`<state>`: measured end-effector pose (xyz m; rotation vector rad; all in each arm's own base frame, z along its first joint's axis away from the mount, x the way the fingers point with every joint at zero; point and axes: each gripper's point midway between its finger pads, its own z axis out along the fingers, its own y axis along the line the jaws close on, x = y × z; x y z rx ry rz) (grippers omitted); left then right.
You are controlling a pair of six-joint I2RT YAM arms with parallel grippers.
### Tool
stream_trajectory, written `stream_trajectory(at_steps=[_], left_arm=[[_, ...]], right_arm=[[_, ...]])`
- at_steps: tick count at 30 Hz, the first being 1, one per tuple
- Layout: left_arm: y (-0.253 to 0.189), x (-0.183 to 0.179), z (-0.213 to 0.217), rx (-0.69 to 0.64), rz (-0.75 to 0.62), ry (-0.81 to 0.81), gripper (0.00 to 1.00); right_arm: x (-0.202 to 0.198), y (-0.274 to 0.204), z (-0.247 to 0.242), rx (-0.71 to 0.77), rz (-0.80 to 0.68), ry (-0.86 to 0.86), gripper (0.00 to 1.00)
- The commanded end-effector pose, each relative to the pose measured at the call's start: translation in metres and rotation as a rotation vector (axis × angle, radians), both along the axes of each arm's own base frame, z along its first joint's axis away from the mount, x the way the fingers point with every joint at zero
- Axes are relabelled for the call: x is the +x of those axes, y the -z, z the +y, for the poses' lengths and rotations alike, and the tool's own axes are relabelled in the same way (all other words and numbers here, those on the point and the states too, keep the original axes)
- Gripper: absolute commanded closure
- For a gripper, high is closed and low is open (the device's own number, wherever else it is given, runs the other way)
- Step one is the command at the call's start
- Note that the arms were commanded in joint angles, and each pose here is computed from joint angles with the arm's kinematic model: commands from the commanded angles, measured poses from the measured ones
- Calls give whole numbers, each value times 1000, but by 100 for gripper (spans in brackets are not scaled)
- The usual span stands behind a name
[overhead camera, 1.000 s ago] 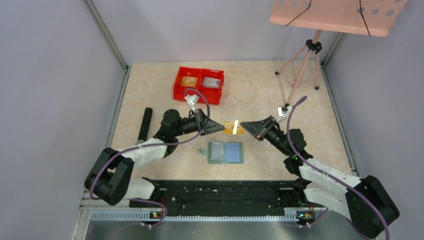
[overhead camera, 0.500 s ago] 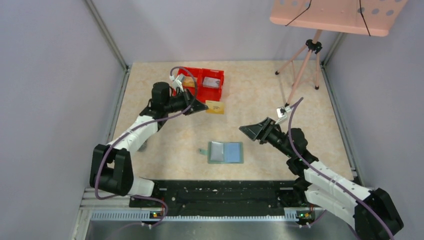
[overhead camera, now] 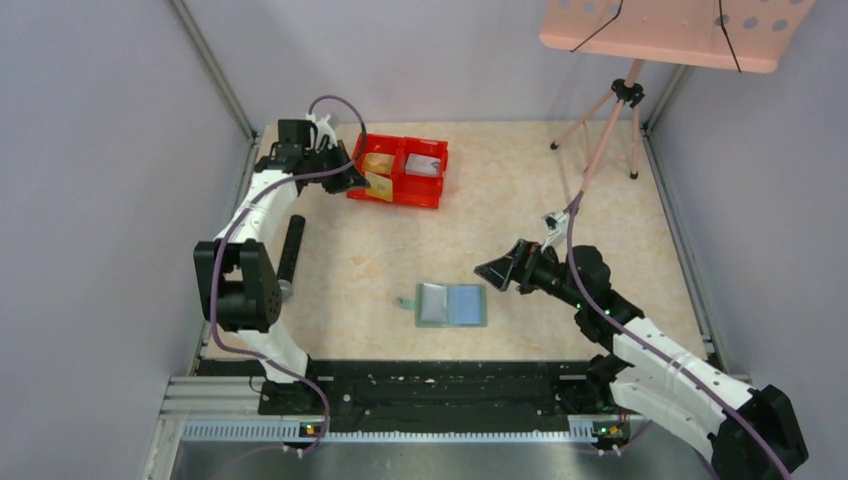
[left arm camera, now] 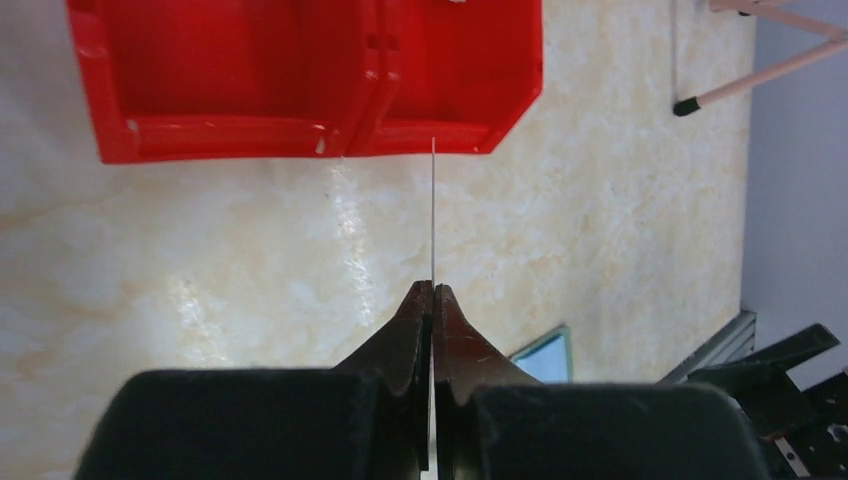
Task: Take the credit cards out of the card holder
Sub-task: Place the credit card in the storage box.
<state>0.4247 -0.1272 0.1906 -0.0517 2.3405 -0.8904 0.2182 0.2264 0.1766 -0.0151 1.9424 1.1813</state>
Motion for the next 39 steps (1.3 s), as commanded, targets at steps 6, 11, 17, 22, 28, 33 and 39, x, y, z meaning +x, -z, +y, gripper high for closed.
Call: stream_trajectory(at_steps=[6,11,17,22,28,33,39], left_arm=[[10,61,26,110,-31,-10,100],[17,93,27,123,-52,3,100],[18,126,29,127,-90,-27,100],[23,142,26,111,-127,-19,100],[36,151,20,97,-154,44,100],[39,159,14,71,-183,67,100],[41,167,9,33,-207,70,100]], right_arm=[[19,-22,4,-112,-49,-20,1],[31,-25,11,-130,-43,-27,1],[40,-18,20,-149,-5,-49,1],[51,-14,24,-162,15,-34,1],[62,-11,30,-166,42,-24,1],[68,-10,36,-160,55,-33,2],[74,-9,40,-162,68,-38,2]])
